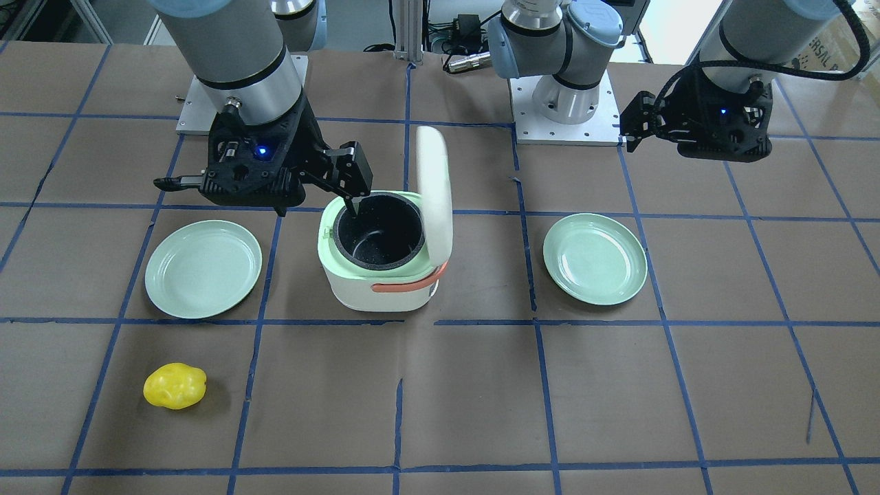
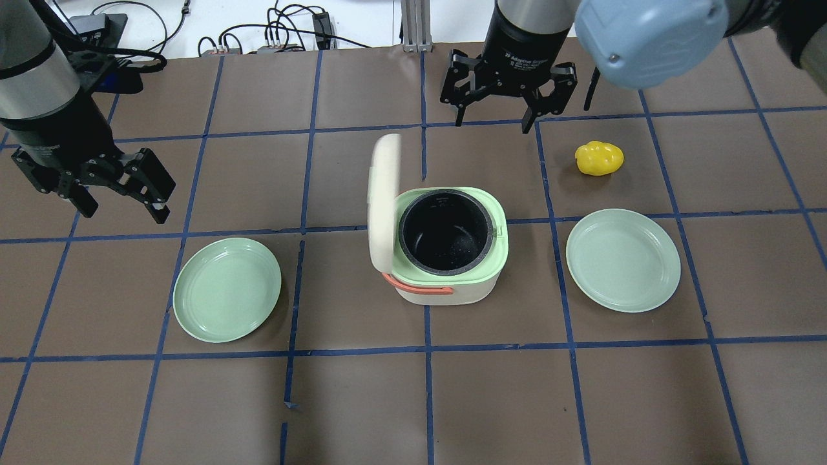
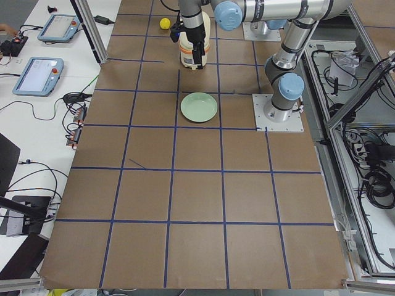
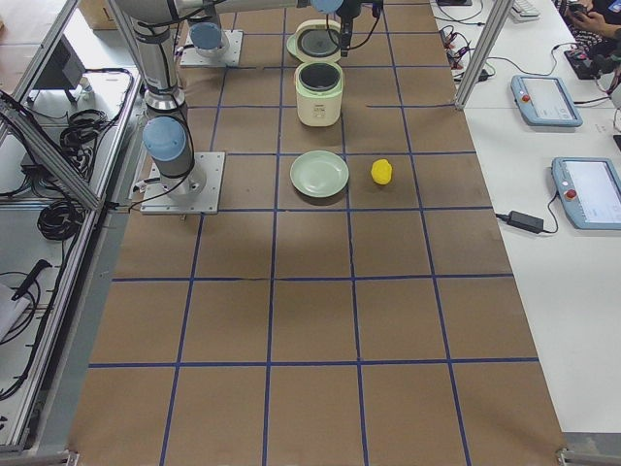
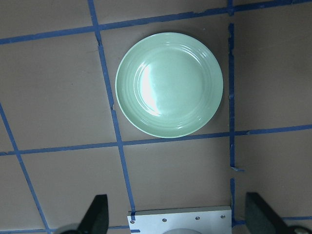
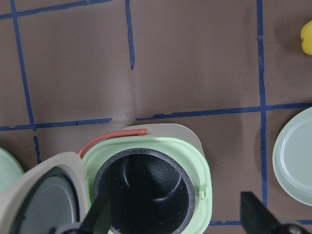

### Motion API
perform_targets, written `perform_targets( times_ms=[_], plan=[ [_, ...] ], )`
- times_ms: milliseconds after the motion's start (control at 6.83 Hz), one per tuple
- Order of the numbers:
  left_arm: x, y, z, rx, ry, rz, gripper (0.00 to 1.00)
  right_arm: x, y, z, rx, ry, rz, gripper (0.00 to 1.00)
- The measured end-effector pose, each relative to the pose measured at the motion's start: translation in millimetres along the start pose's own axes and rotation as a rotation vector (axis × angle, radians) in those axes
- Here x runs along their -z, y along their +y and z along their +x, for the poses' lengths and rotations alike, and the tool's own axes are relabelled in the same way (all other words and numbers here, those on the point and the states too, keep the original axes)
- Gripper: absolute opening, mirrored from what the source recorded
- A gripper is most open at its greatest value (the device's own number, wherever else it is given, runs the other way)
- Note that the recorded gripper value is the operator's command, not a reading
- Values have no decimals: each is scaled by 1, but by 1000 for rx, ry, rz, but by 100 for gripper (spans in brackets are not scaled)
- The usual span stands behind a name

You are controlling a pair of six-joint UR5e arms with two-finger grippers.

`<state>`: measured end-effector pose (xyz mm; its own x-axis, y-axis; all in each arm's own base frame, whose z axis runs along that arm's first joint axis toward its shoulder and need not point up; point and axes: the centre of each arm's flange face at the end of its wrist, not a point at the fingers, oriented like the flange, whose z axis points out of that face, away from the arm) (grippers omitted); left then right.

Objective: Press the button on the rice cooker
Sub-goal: 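Lift the right gripper up and away from the opened cooker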

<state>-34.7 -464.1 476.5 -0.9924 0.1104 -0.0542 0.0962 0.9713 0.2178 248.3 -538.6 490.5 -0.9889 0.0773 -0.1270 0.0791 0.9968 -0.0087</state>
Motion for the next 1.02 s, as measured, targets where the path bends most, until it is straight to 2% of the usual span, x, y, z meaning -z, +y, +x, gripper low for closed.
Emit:
perform_targets(
  times_ms=[439, 732, 1024],
  plan=[
    [0, 0, 0, 0, 0, 0, 100, 5, -16, 25, 33, 34, -10, 100],
    [0, 0, 0, 0, 0, 0, 100, 1, -27, 58, 92, 78, -18, 100],
    [0, 0, 0, 0, 0, 0, 100, -8, -28, 84, 86, 92, -40, 100]
  ],
)
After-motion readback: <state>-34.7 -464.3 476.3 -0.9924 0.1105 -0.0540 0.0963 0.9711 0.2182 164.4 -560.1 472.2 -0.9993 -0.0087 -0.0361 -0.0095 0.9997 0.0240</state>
